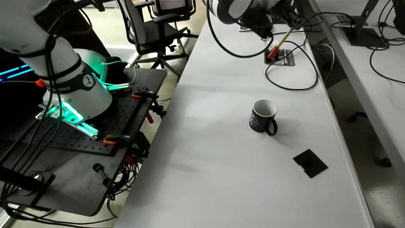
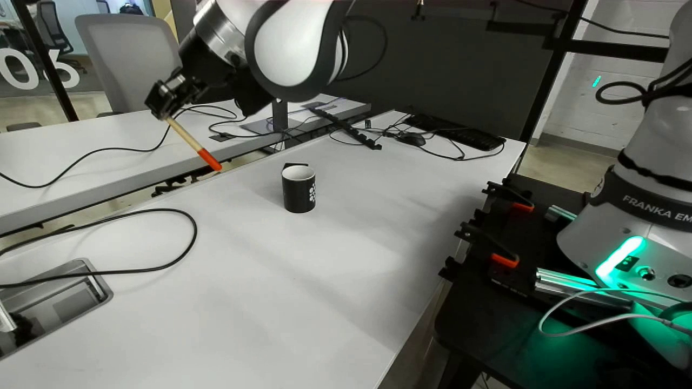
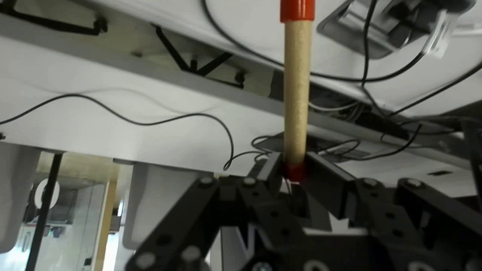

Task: Put the pen in the cup

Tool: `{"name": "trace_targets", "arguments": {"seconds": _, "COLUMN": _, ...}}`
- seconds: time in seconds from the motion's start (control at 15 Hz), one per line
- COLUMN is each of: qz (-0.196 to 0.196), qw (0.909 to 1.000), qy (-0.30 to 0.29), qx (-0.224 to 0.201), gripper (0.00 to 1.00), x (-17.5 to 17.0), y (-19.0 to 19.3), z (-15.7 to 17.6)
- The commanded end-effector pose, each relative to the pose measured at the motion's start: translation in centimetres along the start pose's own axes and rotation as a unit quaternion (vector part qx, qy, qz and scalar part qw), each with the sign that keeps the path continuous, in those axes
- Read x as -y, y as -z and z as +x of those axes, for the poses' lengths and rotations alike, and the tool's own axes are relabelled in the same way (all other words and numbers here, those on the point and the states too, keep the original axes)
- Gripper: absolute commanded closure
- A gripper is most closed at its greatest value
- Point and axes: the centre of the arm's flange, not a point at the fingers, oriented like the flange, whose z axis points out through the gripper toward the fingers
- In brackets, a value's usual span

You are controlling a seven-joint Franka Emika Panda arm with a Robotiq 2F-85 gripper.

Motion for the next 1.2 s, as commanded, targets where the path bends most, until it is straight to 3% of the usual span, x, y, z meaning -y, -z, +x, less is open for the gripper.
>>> {"name": "trace_targets", "arguments": {"seconds": 0.0, "qz": -0.045, "qw": 0.9954, "qy": -0.036, "qx": -0.076, "gripper": 0.95, "x": -1.9, "y": 2.3, "z": -2.9}}
{"name": "trace_targets", "arguments": {"seconds": 0.33, "qz": -0.086, "qw": 0.9846, "qy": -0.092, "qx": -0.121, "gripper": 0.95, "x": -5.1, "y": 3.4, "z": 0.3}}
{"name": "trace_targets", "arguments": {"seconds": 0.6, "qz": -0.107, "qw": 0.9836, "qy": -0.101, "qx": -0.104, "gripper": 0.95, "x": -6.1, "y": 3.7, "z": 1.5}}
{"name": "trace_targets", "arguments": {"seconds": 0.67, "qz": -0.094, "qw": 0.9872, "qy": -0.093, "qx": -0.089, "gripper": 0.95, "x": -8.0, "y": 3.3, "z": 8.6}}
{"name": "trace_targets", "arguments": {"seconds": 0.73, "qz": -0.095, "qw": 0.9873, "qy": -0.092, "qx": -0.088, "gripper": 0.79, "x": -8.0, "y": 3.3, "z": 8.5}}
{"name": "trace_targets", "arguments": {"seconds": 1.13, "qz": -0.094, "qw": 0.9874, "qy": -0.093, "qx": -0.087, "gripper": 0.79, "x": -7.9, "y": 3.2, "z": 8.4}}
